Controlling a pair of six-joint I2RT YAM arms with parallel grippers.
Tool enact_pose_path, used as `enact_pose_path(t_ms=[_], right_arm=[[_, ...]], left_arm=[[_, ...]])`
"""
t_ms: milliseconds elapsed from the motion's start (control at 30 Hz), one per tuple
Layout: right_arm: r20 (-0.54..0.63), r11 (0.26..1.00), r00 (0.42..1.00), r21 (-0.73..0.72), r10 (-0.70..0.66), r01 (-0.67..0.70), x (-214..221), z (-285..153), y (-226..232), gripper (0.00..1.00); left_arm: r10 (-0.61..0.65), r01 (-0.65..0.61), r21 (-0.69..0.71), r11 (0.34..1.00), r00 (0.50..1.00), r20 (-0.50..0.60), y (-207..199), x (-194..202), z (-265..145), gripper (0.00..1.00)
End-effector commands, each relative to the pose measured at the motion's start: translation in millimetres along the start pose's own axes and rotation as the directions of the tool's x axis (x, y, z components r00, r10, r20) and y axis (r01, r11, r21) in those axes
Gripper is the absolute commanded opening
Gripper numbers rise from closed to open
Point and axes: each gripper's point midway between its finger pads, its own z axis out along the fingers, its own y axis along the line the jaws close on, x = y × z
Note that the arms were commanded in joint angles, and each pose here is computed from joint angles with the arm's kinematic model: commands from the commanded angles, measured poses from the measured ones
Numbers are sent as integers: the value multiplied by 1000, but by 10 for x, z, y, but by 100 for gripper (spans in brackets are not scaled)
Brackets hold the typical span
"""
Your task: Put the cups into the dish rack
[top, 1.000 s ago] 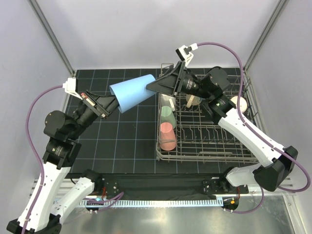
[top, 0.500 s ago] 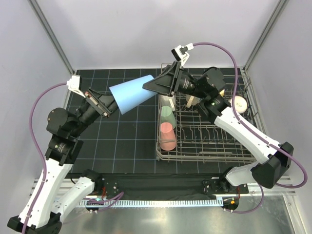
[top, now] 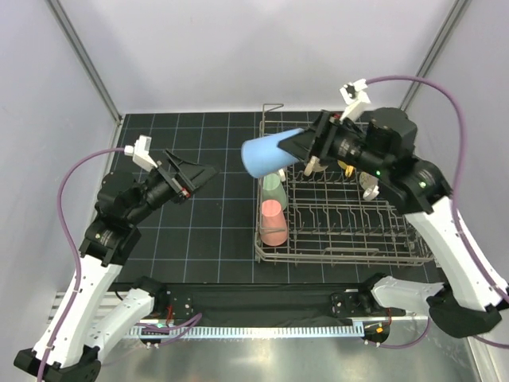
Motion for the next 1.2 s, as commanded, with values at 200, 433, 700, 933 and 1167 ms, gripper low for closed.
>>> enact_pose_path(t_ms=[200, 433, 700, 933, 1167], right_arm=[[-155, 754, 977, 622, -144, 210, 330, -1061, -1196, 4], [-269, 640, 963, 734, -35, 228, 814, -1190, -1665, 4], [-331, 532, 943, 796, -17, 289, 1001, -1264, -1995, 4], [-362, 548, 932, 778, -11, 308, 1131, -1152, -2093, 4], [-384, 551, 923, 772, 9, 316, 1323, -1042, -2252, 4]], left_arm=[[79, -83, -278, 957, 997, -25, 497, 9, -130, 97], [28, -40, -290, 956, 999, -44, 569, 87, -101, 94], [-5, -18, -311, 950, 997, -75, 621, 169, -117, 92], [-23, -7, -323, 947, 996, -90, 639, 204, -130, 91], [-24, -6, -329, 944, 996, -87, 631, 198, -154, 91]])
